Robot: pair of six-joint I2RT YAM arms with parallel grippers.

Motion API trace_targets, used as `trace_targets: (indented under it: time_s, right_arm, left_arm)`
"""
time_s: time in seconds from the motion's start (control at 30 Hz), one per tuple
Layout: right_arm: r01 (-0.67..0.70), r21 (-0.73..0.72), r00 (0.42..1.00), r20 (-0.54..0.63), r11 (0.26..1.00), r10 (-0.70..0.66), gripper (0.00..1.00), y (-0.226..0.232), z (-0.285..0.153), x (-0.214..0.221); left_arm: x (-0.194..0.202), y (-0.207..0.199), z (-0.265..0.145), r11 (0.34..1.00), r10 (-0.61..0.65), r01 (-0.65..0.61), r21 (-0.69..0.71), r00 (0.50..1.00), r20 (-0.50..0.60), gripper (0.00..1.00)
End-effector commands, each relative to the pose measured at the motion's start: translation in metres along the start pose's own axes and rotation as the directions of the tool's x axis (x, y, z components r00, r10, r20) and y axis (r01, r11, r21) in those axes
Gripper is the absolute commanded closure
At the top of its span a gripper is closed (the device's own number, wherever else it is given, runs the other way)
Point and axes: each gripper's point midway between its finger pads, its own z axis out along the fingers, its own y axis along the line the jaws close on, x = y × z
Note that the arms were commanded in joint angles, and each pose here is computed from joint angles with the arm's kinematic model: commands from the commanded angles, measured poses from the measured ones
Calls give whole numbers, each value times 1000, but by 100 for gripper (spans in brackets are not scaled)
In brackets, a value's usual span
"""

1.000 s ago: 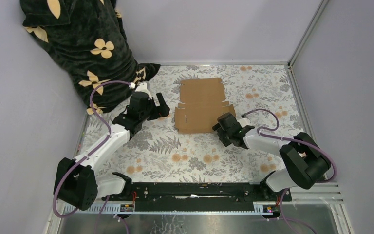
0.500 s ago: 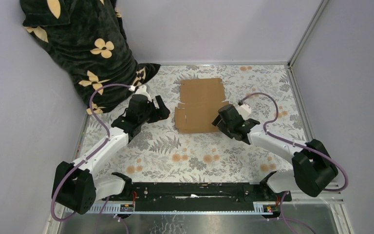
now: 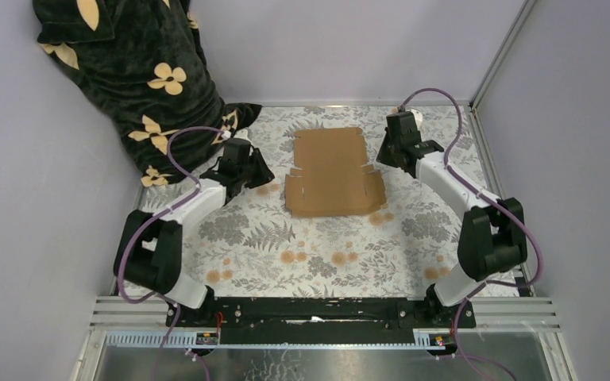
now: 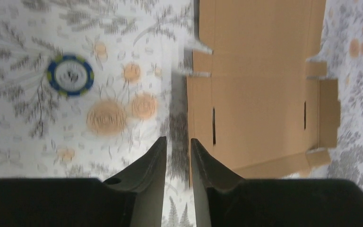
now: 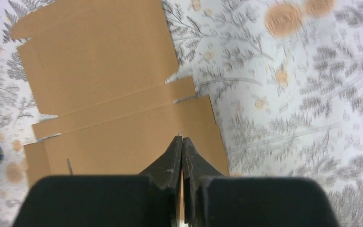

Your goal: Fold the paper box

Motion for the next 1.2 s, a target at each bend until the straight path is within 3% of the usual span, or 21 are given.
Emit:
trace_targets:
  time_s: [0.0, 0.13, 0.37, 0.53, 1.17]
  right_arm:
    - [173, -21, 982, -77, 985, -174, 100, 6, 30, -5]
    - [191, 46, 970, -160, 980, -182, 100, -7, 64, 4]
    - [227, 89, 950, -239, 970, -200, 100, -22, 101, 17]
    - [252, 74, 943, -243, 965, -228, 95, -24, 113, 13]
    - [218, 16, 955, -208, 976, -210, 94, -25, 140, -6]
  left_arm:
    - [-47, -16, 19, 995, -20, 13, 98, 998, 65, 70]
    - [-62, -8, 37, 988, -91, 81, 129, 993, 77, 71]
    - [-37, 0, 87, 983, -109, 116, 140, 992, -56, 78]
    - [-29, 0, 102, 982, -106, 117, 149, 991, -79, 76]
    - [-30, 8, 136, 989, -93, 105, 107, 989, -111, 76]
